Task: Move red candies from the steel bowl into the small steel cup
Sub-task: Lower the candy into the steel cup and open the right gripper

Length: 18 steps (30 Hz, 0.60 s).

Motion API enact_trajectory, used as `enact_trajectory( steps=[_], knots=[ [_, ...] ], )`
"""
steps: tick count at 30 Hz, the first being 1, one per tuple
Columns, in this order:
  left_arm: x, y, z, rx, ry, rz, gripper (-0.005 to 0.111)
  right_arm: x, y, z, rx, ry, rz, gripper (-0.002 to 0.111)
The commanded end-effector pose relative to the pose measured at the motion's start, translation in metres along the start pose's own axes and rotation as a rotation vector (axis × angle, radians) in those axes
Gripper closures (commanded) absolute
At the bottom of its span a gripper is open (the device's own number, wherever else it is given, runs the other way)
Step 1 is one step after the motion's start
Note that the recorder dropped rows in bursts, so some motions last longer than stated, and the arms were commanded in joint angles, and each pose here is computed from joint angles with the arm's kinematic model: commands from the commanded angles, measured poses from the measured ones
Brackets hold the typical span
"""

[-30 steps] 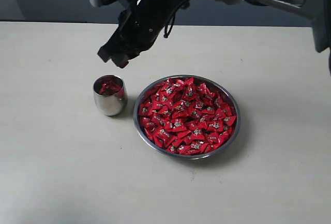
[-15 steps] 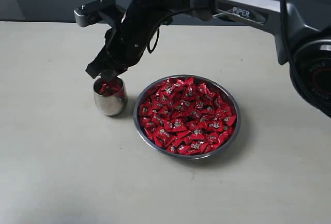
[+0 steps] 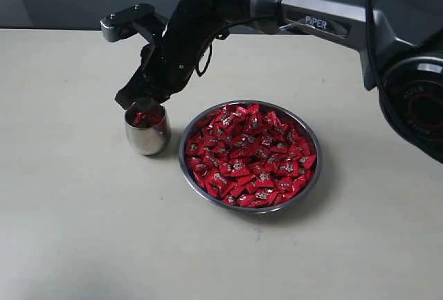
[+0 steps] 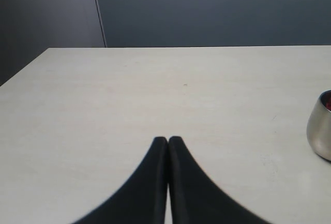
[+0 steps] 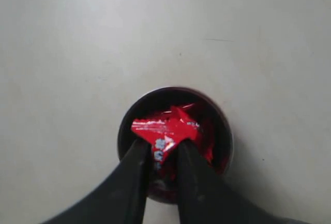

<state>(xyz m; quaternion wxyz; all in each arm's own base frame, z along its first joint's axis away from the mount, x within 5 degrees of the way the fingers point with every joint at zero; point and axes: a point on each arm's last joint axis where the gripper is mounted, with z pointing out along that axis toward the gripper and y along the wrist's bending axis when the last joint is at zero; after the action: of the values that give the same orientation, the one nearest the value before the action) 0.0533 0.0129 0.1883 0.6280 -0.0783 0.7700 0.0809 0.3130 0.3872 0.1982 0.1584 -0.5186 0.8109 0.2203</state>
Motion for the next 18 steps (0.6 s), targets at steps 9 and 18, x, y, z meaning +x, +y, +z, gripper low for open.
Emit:
enact_trajectory(
  steps=[9, 18],
  knots=[
    [0.0009, 0.0001, 0.0000, -0.001, -0.002, -0.002, 0.106, -0.0057, 0.0021, 0.0006, 0.017, -0.045, -0.018, 0.109],
    [0.0009, 0.0001, 0.0000, -0.001, -0.002, -0.002, 0.106, -0.0018, 0.0011, 0.0048, 0.014, -0.011, -0.024, 0.092]
  ],
)
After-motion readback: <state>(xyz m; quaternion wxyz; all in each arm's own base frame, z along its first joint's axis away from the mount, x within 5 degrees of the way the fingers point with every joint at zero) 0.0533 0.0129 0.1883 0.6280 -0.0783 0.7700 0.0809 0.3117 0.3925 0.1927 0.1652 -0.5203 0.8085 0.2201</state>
